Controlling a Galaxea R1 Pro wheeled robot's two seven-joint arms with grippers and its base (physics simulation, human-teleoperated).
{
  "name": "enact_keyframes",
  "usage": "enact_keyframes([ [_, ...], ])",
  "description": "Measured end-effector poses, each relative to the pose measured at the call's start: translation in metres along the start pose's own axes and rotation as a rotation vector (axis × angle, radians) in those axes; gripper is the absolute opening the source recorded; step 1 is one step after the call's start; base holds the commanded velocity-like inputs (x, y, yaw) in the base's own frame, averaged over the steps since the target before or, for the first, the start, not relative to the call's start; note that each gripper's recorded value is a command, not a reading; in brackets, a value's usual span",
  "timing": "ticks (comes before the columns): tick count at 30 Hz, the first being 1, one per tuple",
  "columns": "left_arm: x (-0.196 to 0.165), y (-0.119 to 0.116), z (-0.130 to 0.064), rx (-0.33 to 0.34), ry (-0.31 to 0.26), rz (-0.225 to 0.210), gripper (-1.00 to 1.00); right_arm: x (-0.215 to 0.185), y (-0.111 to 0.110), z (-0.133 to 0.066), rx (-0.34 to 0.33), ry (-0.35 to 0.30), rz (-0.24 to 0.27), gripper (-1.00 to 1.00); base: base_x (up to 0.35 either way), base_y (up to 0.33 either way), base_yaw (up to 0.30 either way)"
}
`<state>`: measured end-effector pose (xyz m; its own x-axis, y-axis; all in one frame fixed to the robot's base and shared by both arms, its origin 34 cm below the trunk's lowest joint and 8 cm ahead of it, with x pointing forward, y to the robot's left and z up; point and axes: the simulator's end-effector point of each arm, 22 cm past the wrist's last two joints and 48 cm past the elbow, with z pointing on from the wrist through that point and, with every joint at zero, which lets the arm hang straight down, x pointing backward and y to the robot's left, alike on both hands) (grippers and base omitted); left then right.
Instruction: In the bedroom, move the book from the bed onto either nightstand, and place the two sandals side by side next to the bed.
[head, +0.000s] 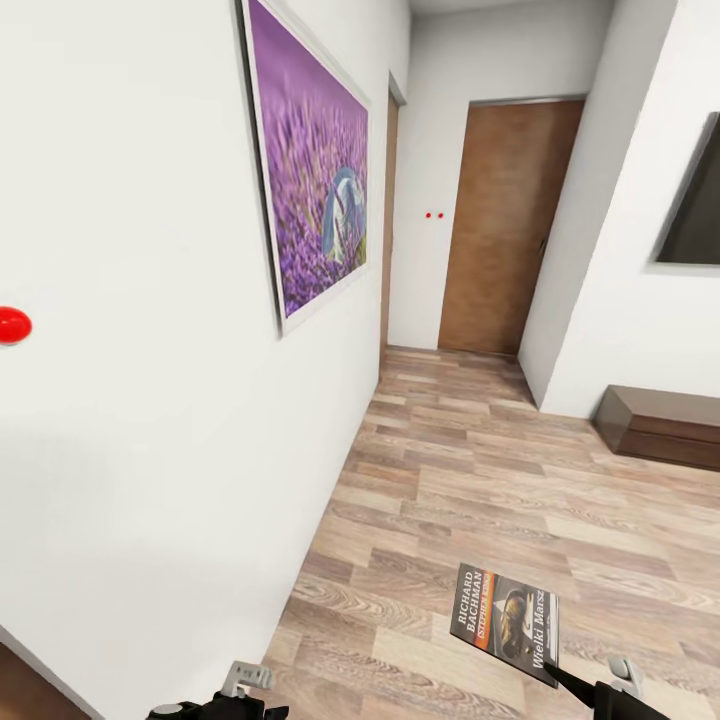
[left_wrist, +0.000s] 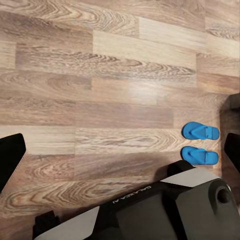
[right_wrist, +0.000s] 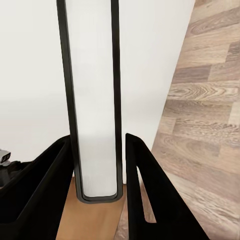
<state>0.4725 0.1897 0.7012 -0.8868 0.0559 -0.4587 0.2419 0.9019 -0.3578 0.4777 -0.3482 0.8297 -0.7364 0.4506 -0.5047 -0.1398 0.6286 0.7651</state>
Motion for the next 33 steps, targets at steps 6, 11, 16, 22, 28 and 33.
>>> enact_keyframes([
  [6, -0.0001, 0.0000, 0.0002, 0.000, 0.000, 0.000, 1.00, -0.0004, -0.0001, 0.0002, 0.000, -0.001, 0.000, -1.00, 0.036, 0.000, 0.000],
  [11, -0.0001, -0.0002, 0.0002, 0.001, 0.000, 0.000, 1.00, -0.0004, -0.0001, 0.0002, 0.000, -0.001, 0.000, -1.00, 0.003, 0.000, 0.000],
  [16, 0.0000, -0.0002, 0.0002, 0.001, 0.000, 0.000, 1.00, -0.0004, -0.0001, 0.0002, 0.000, -0.001, 0.000, -1.00, 0.009, 0.002, 0.000],
  [22, 0.0000, -0.0001, 0.0000, 0.000, 0.000, 0.000, 1.00, -0.0003, 0.0000, 0.0001, 0.000, -0.001, 0.000, -1.00, 0.161, 0.066, 0.000],
  [28, -0.0001, -0.0001, 0.0002, 0.001, 0.000, 0.000, 1.00, -0.0003, -0.0001, 0.0002, 0.000, -0.001, 0.000, -1.00, 0.030, 0.011, 0.000],
  [33, 0.0000, -0.0001, 0.0001, 0.001, 0.000, 0.000, 1.00, -0.0002, 0.0001, 0.0001, 0.000, -0.001, 0.000, -1.00, 0.048, 0.027, 0.000],
])
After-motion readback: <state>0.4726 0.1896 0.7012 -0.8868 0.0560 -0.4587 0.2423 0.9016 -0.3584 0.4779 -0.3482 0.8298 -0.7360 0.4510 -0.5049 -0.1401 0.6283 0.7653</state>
